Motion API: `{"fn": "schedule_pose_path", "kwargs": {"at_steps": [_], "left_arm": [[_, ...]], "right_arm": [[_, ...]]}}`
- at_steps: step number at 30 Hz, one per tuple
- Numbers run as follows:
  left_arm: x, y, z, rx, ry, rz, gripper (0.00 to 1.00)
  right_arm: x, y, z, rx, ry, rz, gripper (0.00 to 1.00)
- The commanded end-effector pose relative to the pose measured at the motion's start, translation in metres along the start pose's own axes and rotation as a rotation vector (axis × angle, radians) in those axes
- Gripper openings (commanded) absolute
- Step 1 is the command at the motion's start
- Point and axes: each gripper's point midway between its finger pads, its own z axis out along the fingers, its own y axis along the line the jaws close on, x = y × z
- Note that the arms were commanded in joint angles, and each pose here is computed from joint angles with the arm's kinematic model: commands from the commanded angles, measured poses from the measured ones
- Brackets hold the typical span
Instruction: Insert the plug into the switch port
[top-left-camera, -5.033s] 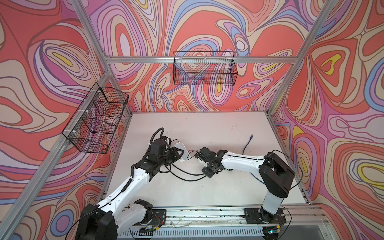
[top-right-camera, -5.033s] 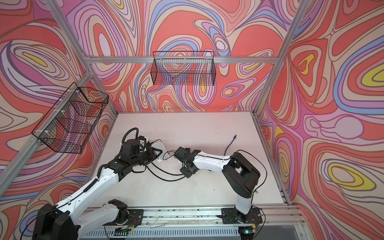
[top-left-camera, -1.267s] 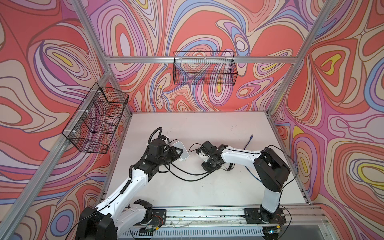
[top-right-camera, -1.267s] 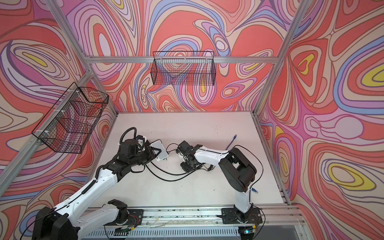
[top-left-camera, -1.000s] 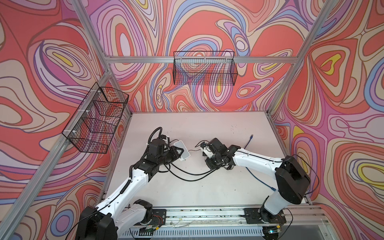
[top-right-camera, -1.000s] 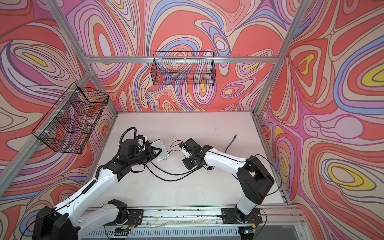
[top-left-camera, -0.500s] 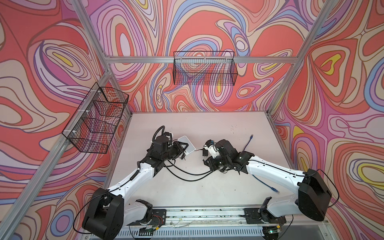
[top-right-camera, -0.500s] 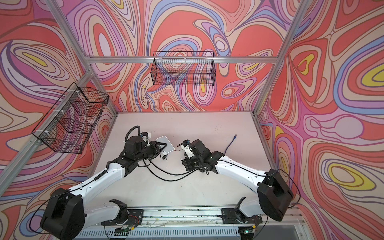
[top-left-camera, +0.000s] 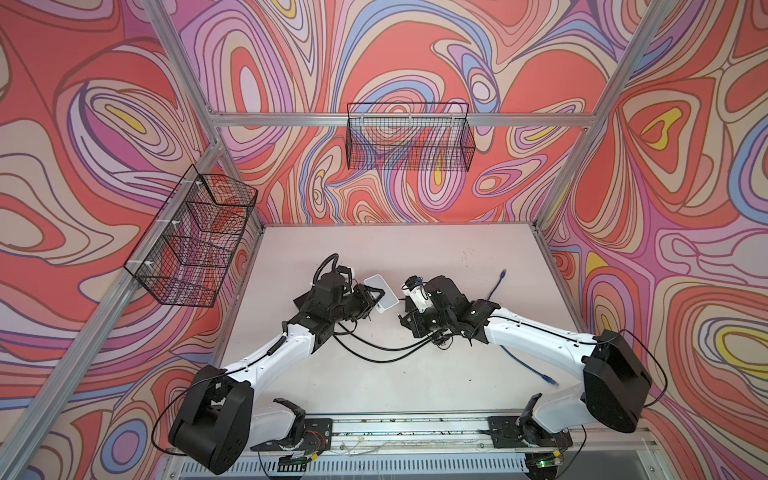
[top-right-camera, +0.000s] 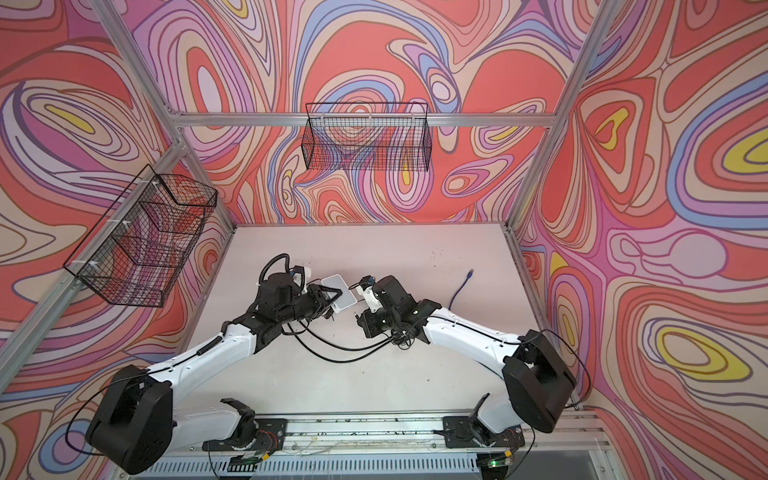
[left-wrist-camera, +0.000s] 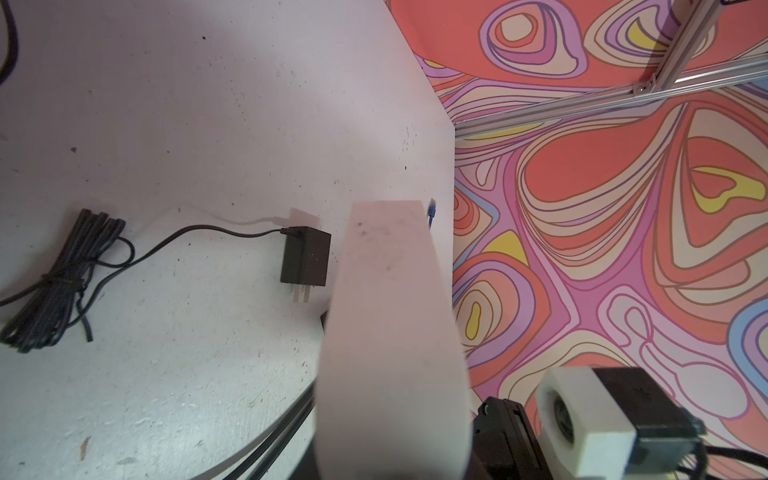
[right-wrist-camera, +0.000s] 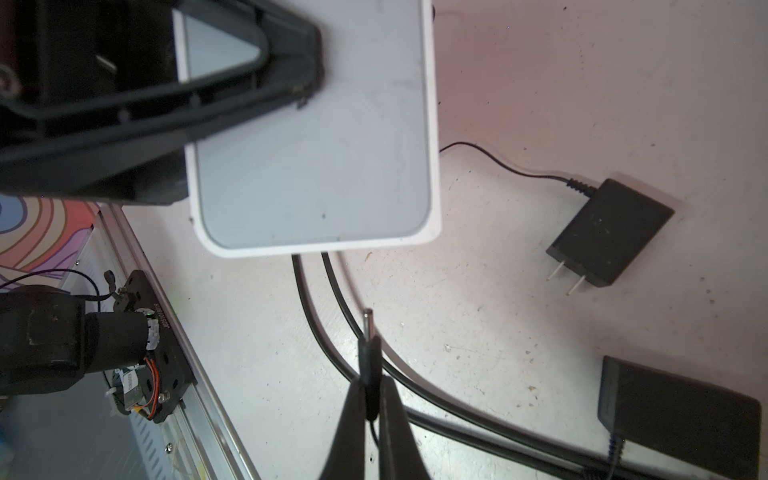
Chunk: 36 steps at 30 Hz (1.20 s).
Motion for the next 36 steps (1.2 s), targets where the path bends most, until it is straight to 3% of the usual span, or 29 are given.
{"fn": "schedule_pose_path", "kwargs": {"at_steps": [1, 36], "left_arm": [[-0.002, -0.015, 0.001, 0.051, -0.001, 0.016, 0.07], [0.007, -0.006, 0.003, 0.045, 0.029, 0.009, 0.07]], "right_arm": [[-0.015, 0.008, 0.000, -0.015, -0.031, -0.015, 0.00], [-0.032, 0.011, -0.001, 0.003, -0.046, -0.050, 0.00]]}}
